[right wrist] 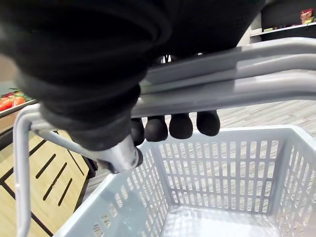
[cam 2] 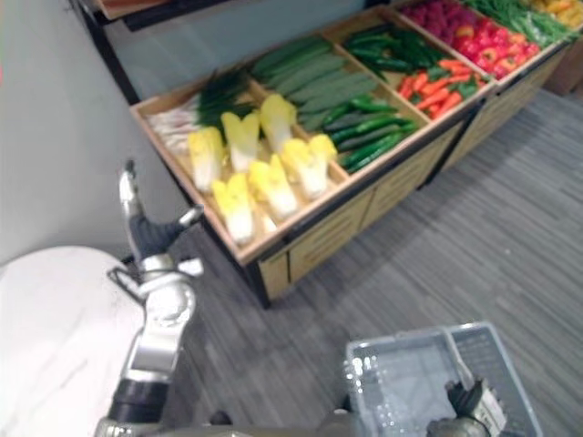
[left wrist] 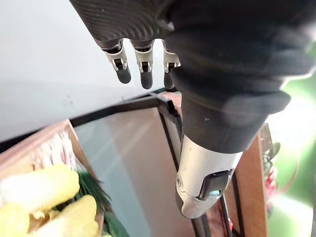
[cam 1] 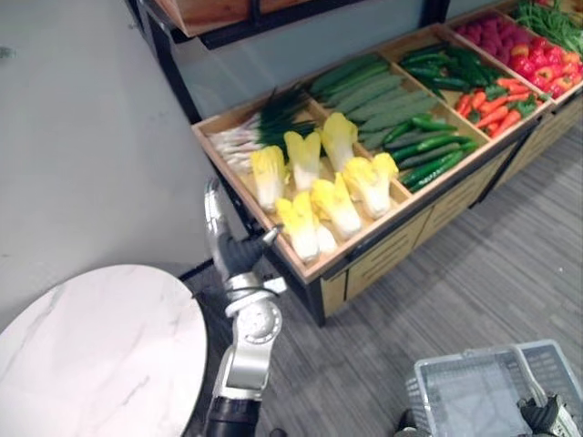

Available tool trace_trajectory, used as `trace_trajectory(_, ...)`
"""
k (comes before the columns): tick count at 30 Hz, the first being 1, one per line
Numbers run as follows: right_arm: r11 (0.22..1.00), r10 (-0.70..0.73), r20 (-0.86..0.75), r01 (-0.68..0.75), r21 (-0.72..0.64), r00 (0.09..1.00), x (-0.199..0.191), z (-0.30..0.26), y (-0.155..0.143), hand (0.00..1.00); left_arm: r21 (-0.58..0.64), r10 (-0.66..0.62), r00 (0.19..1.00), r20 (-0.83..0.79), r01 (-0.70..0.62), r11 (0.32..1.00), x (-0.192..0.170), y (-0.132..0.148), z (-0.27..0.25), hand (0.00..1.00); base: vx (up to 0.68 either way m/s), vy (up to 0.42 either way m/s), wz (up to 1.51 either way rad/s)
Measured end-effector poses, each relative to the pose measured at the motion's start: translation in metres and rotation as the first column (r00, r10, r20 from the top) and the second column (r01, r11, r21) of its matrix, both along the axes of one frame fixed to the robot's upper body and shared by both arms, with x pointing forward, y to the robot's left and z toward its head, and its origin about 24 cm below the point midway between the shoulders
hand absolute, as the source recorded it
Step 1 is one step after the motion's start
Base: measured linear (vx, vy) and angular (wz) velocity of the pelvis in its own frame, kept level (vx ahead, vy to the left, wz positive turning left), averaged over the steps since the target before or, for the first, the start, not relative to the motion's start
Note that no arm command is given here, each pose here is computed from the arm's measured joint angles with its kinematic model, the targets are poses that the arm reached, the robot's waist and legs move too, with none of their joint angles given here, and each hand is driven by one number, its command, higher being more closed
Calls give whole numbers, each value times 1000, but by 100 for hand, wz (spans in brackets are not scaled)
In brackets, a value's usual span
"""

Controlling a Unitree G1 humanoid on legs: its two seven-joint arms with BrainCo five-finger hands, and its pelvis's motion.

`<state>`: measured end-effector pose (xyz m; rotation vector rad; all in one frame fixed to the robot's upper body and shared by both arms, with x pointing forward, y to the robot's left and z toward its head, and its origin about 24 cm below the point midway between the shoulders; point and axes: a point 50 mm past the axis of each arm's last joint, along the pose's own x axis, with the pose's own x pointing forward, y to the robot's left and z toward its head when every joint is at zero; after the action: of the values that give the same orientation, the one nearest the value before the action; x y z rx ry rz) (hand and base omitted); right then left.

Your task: Pick vegetable in the basket

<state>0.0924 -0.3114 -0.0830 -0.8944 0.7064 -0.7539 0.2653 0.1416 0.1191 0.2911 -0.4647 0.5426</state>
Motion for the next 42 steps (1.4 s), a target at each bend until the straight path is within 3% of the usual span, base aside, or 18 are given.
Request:
trace_trajectory(7, 1000, 14, 25, -14, 0, 1000, 4, 2, 2, 100, -126, 16, 981, -192, -41, 991, 28, 1, -23, 0, 10, -15, -12)
trace_trajectory(16, 999, 32, 35, -33, 27, 999, 8, 0, 11, 100, -179, 269, 882, -388, -358, 917, 45, 40, -49, 0, -18, -17, -15)
trace_trajectory(22, 997, 65, 39, -66, 34, 997, 12, -1, 18, 100, -166, 355, 814, -460, -472, 866, 43, 53, -61, 0, -3, -11, -10)
trace_trajectory(30, 992, 128, 39, -129, 15, 991, 18, 0, 25, 100, -206, 343, 836, -430, -460, 864, 53, 49, -47, 0, -9, -5, -4)
trace_trajectory(36, 990, 140, 46, -141, 12, 989, 19, 0, 27, 100, -113, 323, 867, -380, -391, 914, 57, 33, -38, 0, -35, 0, 1)
trace_trajectory(42, 990, 143, 48, -144, 6, 989, 19, -1, 29, 100, -96, 274, 890, -363, -328, 940, 59, 21, -35, 0, -55, -3, 2)
